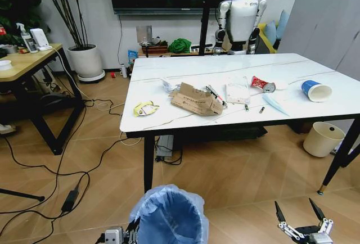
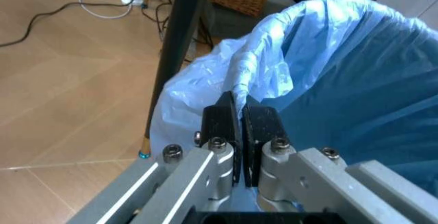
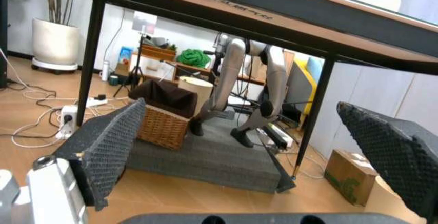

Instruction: Pick up the trash bin and place the trash from the table into it.

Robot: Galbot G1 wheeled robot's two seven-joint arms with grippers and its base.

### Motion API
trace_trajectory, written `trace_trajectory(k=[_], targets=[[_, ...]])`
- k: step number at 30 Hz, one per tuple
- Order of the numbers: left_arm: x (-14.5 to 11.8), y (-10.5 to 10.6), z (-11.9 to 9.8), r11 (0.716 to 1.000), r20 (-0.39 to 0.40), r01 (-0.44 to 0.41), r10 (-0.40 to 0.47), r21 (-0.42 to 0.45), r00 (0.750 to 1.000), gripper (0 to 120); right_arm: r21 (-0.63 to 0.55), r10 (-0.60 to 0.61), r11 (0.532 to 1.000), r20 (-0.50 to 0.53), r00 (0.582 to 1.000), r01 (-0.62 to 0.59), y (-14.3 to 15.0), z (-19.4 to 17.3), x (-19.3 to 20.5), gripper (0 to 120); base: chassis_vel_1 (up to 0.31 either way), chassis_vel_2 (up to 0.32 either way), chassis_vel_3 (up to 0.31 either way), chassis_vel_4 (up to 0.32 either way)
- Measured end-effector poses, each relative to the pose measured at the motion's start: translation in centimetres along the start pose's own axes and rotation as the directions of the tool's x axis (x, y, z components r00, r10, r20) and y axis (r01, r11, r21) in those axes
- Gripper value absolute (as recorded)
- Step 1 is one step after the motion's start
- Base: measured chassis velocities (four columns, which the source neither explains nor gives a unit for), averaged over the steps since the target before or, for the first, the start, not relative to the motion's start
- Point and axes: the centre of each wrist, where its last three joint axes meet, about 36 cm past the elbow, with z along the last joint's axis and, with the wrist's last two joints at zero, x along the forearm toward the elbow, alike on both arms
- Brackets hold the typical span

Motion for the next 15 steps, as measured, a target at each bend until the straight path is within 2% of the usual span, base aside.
trace_trajectory(k=[8,15], targets=[[-0.2,0.1,0.6,0.998,0.038,0.000,0.002,-0.057,0.999,0,0.000,0.001,1.000,-0.004,1.000,-0.001,0.1,0.0,0.2,100,0.000,0.000,0.000,0.000],[-0.1,0.0,1.2,0.998,0.034,-0.011,0.013,-0.068,0.999,0,0.003,0.002,1.000,-0.010,1.000,-0.002,0.2,0.0,0.4,100,0.000,0.000,0.000,0.000]])
